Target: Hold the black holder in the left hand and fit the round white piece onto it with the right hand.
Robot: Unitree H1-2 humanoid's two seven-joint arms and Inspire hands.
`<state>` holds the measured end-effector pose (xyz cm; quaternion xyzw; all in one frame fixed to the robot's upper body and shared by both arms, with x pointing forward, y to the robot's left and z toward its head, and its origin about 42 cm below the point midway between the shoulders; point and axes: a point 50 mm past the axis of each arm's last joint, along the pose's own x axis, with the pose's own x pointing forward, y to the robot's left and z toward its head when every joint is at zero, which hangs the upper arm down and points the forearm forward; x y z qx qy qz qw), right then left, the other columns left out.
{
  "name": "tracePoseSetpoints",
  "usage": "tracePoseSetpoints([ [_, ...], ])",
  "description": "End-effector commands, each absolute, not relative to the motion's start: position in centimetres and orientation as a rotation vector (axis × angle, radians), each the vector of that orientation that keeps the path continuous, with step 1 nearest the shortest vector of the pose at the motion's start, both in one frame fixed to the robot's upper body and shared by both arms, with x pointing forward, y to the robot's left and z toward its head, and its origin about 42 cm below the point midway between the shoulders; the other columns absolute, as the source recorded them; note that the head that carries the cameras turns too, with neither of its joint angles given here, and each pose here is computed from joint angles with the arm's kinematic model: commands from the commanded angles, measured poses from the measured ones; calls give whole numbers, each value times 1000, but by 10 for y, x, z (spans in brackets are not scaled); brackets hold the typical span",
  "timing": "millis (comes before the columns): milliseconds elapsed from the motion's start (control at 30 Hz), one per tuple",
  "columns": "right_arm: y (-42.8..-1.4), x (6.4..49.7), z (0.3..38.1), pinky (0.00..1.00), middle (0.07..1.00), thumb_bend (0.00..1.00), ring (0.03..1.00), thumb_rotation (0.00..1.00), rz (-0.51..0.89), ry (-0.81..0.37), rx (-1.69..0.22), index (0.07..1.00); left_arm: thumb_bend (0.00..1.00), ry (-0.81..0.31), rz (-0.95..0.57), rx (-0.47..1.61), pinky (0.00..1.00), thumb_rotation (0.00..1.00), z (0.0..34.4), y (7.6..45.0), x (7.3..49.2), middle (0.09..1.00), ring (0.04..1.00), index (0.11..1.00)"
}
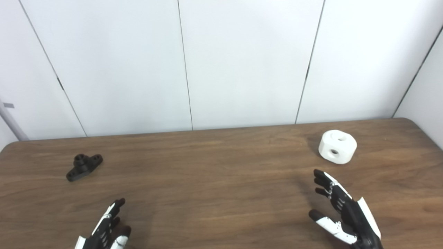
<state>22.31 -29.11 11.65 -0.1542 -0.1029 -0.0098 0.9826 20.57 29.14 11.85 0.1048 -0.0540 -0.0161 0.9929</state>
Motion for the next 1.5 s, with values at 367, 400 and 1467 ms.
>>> tracePoseSetpoints([
  [367, -294, 211, 100, 838, 904, 617, 891, 578, -27, -147, -311, 867, 558, -166, -40, 221, 979, 619, 129, 294, 210, 1000, 1000, 945],
  [400, -294, 211, 100, 835, 903, 613, 890, 578, -26, -149, -311, 865, 564, -166, -38, 223, 972, 624, 129, 294, 210, 1000, 999, 941],
  [1467, -321, 219, 90, 810, 888, 698, 871, 665, -17, -129, -301, 848, 690, -329, 443, 487, 1000, 21, 214, 339, 231, 980, 1000, 684],
])
